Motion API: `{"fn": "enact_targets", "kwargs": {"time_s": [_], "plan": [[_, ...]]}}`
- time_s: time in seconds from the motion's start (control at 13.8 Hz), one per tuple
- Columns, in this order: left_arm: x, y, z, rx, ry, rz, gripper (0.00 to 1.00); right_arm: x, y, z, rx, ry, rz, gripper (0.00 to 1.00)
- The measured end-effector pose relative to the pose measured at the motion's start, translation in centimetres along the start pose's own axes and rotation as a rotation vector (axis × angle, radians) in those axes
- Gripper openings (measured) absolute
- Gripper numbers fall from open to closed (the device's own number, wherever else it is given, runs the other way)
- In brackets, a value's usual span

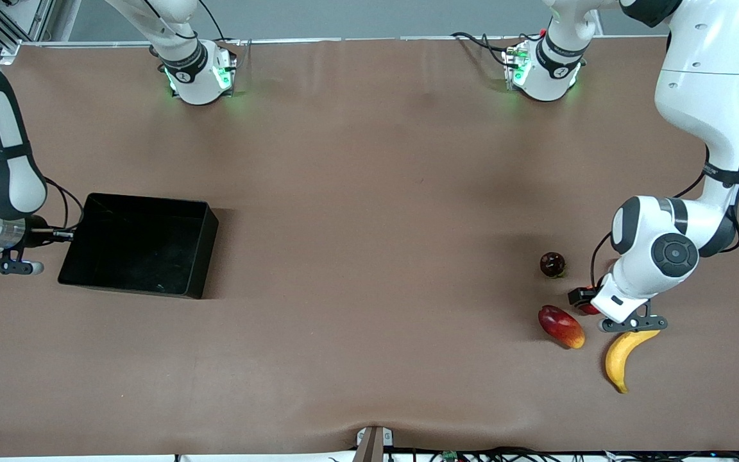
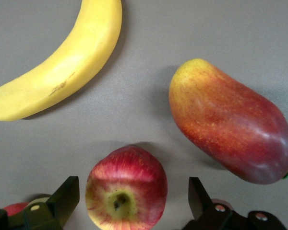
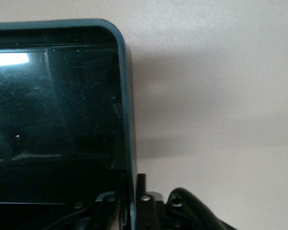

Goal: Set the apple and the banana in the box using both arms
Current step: 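Close the left gripper on the red-yellow apple while the right gripper grips the tray, then slide the black tray toward the fruit with the right gripper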

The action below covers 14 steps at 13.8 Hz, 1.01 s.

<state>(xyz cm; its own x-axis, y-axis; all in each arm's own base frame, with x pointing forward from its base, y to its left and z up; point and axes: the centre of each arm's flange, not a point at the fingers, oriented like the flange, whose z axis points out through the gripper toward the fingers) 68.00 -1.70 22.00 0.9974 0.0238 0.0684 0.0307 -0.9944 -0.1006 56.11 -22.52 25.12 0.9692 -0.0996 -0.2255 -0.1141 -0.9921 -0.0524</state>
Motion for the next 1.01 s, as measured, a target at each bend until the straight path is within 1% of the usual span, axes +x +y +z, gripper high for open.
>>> {"fn": "enact_targets", "kwargs": {"time_s": [0.29,0.36,0.43,0.58,0.65,0.8,0.94,1.01], "plan": [[0.0,-0.1,0.8,-0.003,0.001,-0.003,1.0,0.1,-0.1,-0.1,0.0,0.001,-0.02,0.06],[0.0,-0.1,0.8,-0.003,0.001,-0.003,1.0,0.1,-0.2,-0.4,0.002,-0.007,-0.035,0.06],[0.0,-0.2,0.8,-0.003,0.001,-0.004,1.0,0.2,-0.4,-1.0,0.011,-0.03,-0.046,0.06],[0.0,-0.3,0.9,-0.003,0.0,-0.006,1.0,0.5,-1.5,-3.6,0.046,-0.081,-0.065,0.06],[0.0,-0.5,0.9,-0.002,-0.001,-0.01,1.0,0.8,-2.2,-5.1,0.066,-0.09,-0.072,0.06],[-0.1,-1.1,1.2,-0.002,-0.005,-0.018,1.0,1.4,-4.3,-7.1,0.126,-0.091,-0.082,0.06],[-0.1,-1.2,1.4,-0.002,-0.008,-0.02,1.0,1.8,-7.2,-7.9,0.189,-0.092,-0.101,0.06],[-0.1,-1.2,1.5,-0.002,-0.009,-0.02,1.0,2.0,-8.7,-7.9,0.205,-0.094,-0.112,0.06]]}}
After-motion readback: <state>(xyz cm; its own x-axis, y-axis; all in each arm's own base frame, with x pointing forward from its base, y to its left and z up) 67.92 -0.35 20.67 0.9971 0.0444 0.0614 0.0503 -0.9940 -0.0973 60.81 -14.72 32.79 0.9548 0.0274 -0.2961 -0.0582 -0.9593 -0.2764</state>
